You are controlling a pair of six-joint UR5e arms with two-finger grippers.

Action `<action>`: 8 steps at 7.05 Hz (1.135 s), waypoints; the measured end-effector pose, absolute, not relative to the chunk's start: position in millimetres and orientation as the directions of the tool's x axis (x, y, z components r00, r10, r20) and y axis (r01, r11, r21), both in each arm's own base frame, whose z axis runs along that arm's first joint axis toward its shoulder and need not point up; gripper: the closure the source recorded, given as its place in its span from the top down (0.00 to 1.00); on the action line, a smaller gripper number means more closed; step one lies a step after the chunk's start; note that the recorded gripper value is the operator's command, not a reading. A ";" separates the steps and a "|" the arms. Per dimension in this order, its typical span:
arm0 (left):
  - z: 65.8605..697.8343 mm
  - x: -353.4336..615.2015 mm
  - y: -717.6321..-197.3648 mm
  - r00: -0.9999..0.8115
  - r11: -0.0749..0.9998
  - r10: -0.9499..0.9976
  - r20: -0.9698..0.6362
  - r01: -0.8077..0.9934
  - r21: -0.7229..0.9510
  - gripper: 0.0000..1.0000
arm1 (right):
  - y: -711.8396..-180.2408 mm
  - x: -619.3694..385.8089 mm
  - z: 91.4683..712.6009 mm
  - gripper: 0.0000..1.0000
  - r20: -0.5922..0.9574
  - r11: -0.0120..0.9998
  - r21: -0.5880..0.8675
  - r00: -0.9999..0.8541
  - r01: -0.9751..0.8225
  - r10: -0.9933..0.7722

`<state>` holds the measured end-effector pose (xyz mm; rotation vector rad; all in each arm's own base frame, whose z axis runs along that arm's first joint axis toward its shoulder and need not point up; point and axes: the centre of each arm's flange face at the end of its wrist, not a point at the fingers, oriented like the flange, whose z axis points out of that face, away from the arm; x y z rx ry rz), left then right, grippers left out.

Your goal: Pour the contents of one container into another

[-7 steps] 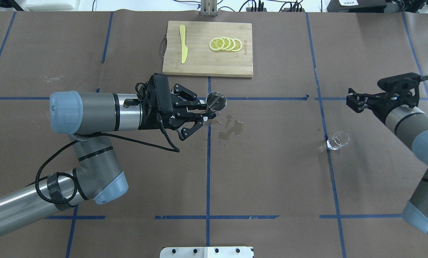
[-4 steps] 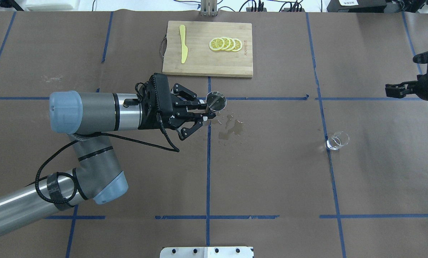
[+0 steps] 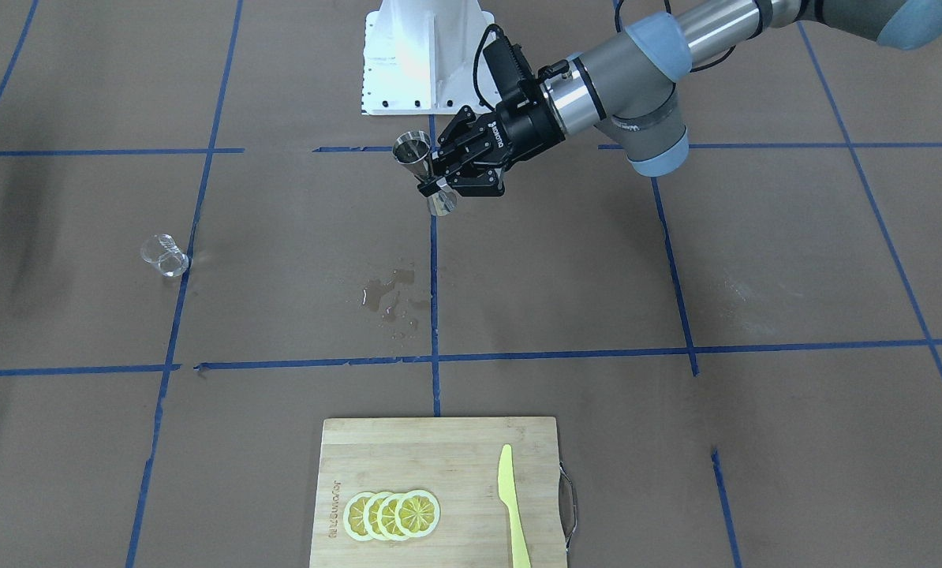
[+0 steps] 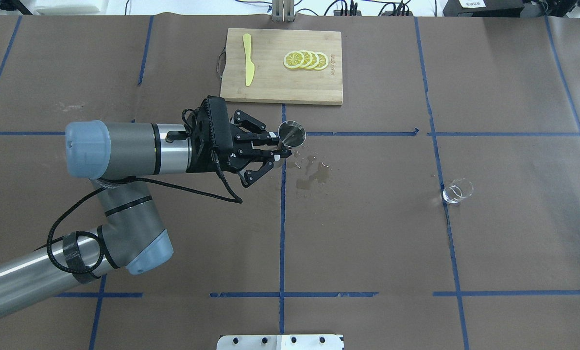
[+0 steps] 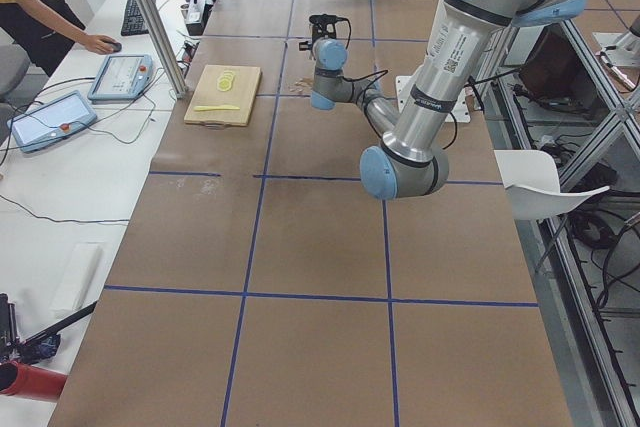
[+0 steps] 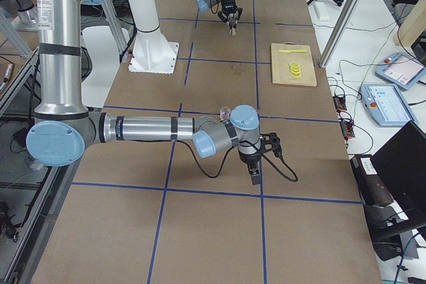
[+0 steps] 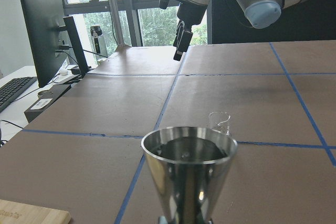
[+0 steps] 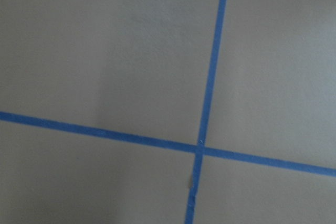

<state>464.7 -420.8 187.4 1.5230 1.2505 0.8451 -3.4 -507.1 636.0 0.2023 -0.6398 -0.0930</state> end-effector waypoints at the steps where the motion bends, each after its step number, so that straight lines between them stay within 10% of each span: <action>1: 187.6 463.9 -421.5 0.238 -0.020 0.970 -0.057 0.308 0.951 0.00 | -504.8 29.0 637.8 1.00 0.627 0.992 0.123 0.772 0.030 -0.101; 8: 233.3 379.2 -442.2 0.305 0.008 0.942 -0.141 0.398 0.917 0.00 | -465.2 73.2 644.5 1.00 0.688 1.000 -0.006 0.725 0.003 0.001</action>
